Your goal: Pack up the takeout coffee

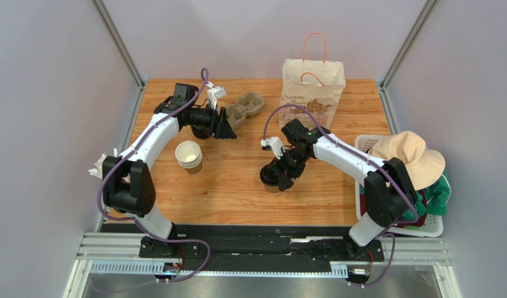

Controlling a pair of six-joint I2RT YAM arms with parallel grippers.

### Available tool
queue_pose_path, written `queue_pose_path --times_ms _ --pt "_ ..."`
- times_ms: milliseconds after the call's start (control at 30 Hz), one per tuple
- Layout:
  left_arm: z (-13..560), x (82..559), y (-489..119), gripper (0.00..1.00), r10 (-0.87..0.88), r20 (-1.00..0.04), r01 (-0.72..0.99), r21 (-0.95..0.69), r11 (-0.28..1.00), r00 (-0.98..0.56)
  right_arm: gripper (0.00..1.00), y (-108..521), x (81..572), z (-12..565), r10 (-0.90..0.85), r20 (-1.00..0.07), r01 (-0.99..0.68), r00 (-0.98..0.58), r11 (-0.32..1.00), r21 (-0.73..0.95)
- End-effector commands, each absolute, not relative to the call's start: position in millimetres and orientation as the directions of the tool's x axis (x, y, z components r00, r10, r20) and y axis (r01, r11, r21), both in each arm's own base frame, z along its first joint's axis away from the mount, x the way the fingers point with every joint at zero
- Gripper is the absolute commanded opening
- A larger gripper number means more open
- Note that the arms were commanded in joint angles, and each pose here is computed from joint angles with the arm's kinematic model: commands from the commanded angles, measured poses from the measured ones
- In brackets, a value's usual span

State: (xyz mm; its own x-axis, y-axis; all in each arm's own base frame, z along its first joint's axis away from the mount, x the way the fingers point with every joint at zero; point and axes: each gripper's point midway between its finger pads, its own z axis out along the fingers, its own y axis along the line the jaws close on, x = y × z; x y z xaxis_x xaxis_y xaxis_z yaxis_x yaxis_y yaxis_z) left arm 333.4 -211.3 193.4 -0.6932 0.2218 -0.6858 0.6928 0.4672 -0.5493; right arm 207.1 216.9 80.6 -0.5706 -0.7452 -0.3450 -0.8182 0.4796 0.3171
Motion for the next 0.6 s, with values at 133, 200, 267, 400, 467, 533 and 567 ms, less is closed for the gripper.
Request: queue_pose_path --times_ms 133,200,267,400,467,533,567 --pt "256 338 -193 0.68 0.167 -0.807 0.766 -0.44 0.468 -0.566 0.68 237 282 96 -0.726 -0.474 -0.858 -0.498 0.494 0.144" --pt "257 336 -191 0.68 0.159 -0.81 0.765 -0.44 0.47 -0.564 0.68 234 289 93 -0.722 -0.467 -0.849 -0.511 0.507 0.146" --pt "257 335 -192 0.69 0.153 -0.82 0.772 -0.432 0.466 -0.551 0.68 235 286 94 -0.717 -0.476 -0.852 -0.509 0.497 0.162" --pt "250 335 -192 0.69 0.153 -0.809 0.764 -0.447 0.466 -0.567 0.68 239 281 86 -0.707 -0.472 -0.844 -0.528 0.501 0.194" --pt "246 336 -192 0.69 0.154 -0.803 0.758 -0.453 0.469 -0.576 0.68 245 286 96 -0.685 -0.482 -0.831 -0.546 0.515 0.21" --pt "248 337 -192 0.7 0.148 -0.803 0.756 -0.456 0.47 -0.577 0.7 249 294 104 -0.669 -0.498 -0.824 -0.552 0.53 0.2" --pt "249 337 -192 0.69 0.147 -0.804 0.755 -0.454 0.473 -0.575 0.72 255 307 119 -0.645 -0.528 -0.815 -0.553 0.552 0.18"
